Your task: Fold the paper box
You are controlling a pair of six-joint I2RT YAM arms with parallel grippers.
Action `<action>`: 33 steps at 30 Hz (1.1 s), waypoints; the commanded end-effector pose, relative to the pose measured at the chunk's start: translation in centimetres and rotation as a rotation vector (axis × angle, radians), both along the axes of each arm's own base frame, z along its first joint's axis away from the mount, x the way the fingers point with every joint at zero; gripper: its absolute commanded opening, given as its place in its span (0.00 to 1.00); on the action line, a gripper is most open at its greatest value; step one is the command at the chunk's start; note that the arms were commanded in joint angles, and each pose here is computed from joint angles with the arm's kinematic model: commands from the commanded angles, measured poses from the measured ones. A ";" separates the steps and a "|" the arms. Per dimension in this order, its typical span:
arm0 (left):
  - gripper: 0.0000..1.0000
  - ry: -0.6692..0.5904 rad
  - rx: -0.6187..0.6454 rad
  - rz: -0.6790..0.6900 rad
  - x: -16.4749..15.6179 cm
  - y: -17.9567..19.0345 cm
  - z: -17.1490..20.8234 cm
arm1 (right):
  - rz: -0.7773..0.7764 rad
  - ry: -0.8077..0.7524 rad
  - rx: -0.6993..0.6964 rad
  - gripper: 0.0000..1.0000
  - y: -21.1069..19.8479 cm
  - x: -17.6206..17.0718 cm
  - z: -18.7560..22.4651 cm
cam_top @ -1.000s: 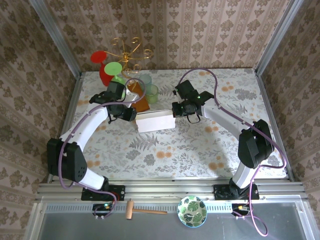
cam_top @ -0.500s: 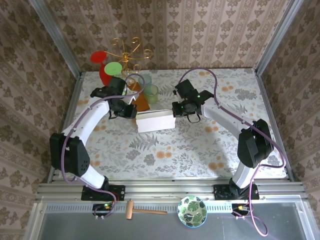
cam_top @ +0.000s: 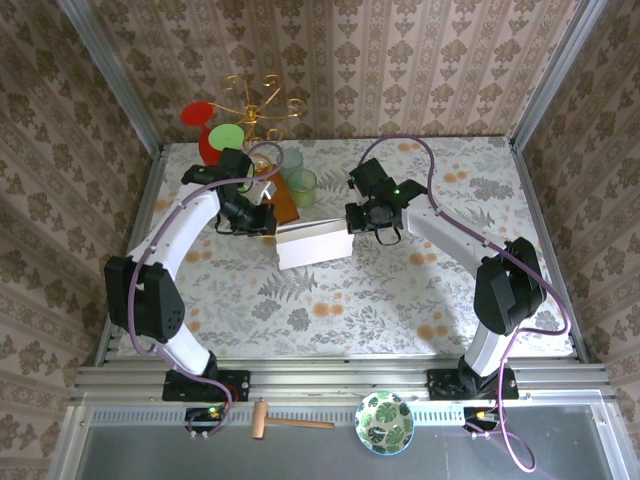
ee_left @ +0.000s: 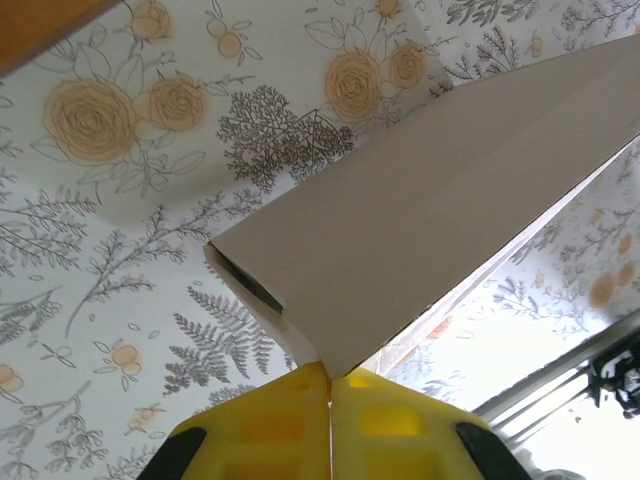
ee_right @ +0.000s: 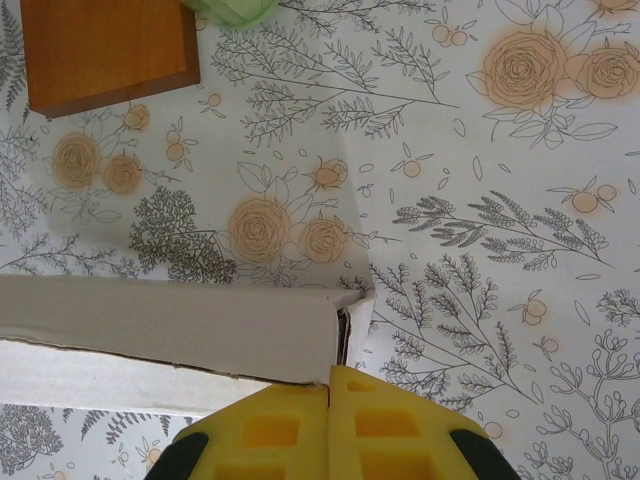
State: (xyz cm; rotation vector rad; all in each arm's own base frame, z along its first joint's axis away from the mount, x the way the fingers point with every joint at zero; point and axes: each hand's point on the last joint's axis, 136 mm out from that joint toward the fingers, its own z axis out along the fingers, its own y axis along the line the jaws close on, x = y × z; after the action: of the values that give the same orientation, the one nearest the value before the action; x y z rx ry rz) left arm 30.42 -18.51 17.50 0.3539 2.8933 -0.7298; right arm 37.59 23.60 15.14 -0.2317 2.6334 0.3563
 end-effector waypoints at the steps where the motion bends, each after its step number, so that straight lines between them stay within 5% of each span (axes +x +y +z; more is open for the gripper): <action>1: 0.07 0.080 -0.084 0.020 -0.6 -1.5 0.8 | 0.001 0.094 -0.043 0.00 0.0 -1.5 -2.3; 33: 0.06 0.203 -0.191 0.053 -1.6 -2.7 1.2 | -0.008 0.099 -0.054 0.00 0.4 -1.7 -2.8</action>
State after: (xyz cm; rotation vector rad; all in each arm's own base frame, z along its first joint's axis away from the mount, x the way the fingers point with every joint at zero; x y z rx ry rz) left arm 29.52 -19.83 18.35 0.1753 2.9823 -0.9530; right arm 38.05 22.93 14.97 -0.1873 2.6263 0.2904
